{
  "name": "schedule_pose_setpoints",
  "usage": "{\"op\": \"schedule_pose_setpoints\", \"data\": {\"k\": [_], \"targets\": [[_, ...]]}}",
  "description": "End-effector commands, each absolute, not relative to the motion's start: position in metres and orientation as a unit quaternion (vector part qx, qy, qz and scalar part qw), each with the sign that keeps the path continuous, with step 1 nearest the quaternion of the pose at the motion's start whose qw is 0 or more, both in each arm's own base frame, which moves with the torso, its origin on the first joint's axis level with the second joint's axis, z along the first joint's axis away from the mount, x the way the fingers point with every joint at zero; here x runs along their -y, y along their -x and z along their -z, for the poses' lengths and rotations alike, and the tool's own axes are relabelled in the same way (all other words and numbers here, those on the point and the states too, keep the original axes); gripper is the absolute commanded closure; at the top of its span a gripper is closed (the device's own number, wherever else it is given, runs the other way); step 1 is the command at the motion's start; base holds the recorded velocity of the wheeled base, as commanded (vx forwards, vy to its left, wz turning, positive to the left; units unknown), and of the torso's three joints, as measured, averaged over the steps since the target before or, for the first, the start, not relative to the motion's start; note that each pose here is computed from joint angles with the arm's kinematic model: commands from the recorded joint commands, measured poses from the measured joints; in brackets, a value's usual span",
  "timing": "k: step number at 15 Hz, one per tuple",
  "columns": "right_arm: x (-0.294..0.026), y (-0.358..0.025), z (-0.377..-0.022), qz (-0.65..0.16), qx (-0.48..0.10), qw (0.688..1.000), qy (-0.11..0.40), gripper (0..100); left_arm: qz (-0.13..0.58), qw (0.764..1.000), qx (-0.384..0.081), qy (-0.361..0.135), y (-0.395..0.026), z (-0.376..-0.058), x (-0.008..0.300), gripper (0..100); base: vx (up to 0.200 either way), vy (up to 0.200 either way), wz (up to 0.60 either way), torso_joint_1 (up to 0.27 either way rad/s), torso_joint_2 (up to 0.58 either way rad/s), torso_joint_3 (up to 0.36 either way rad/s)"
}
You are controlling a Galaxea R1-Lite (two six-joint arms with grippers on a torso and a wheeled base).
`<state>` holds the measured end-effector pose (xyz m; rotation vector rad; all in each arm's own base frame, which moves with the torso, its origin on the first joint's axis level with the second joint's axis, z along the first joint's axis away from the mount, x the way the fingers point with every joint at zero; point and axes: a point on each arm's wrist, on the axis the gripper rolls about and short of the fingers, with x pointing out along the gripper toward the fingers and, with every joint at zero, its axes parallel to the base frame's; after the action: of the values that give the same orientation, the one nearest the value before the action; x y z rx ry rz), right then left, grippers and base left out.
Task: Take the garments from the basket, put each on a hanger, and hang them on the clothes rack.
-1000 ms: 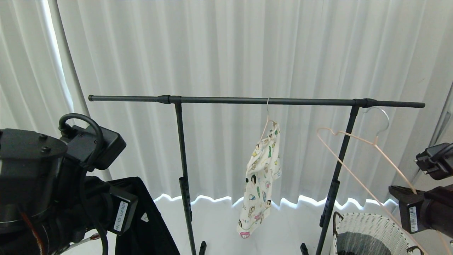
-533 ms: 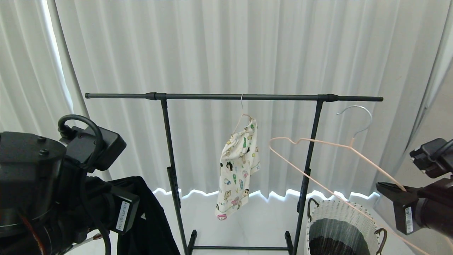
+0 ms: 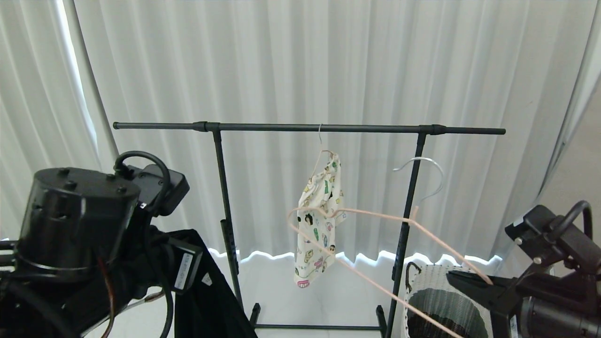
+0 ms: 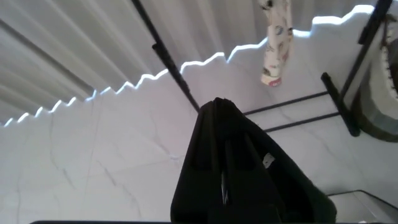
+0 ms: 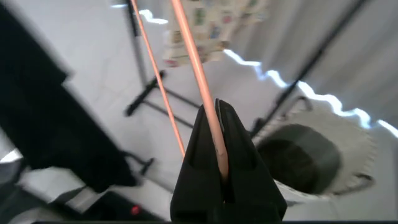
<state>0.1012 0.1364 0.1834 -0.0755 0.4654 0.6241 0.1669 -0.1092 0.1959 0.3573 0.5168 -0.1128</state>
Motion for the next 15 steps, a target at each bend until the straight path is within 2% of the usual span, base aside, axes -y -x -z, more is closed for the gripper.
{"op": "schedule_pose_setpoints", "data": {"k": [1, 6, 11, 15], "targets": [[-0.158, -0.082, -0.18, -0.373, -0.243, 0.894, 0.038, 100, -0.003, 0.946, -0.268, -0.18, -0.207, -0.195, 0.116, 100, 0.0, 0.0, 0.0, 0.0, 0.0, 0.0], [-0.189, -0.079, -0.185, -0.423, -0.265, 0.866, 0.021, 100, -0.012, 0.96, -0.248, -0.126, -0.229, -0.208, 0.134, 100, 0.0, 0.0, 0.0, 0.0, 0.0, 0.0], [-0.187, -0.105, -0.182, -0.377, -0.258, 0.89, -0.002, 100, -0.001, 0.962, -0.244, -0.125, -0.225, -0.209, 0.139, 100, 0.0, 0.0, 0.0, 0.0, 0.0, 0.0], [-0.187, -0.109, -0.182, -0.374, -0.257, 0.891, -0.006, 100, 0.001, 0.961, -0.245, -0.126, -0.224, -0.208, 0.14, 100, 0.0, 0.0, 0.0, 0.0, 0.0, 0.0]]}}
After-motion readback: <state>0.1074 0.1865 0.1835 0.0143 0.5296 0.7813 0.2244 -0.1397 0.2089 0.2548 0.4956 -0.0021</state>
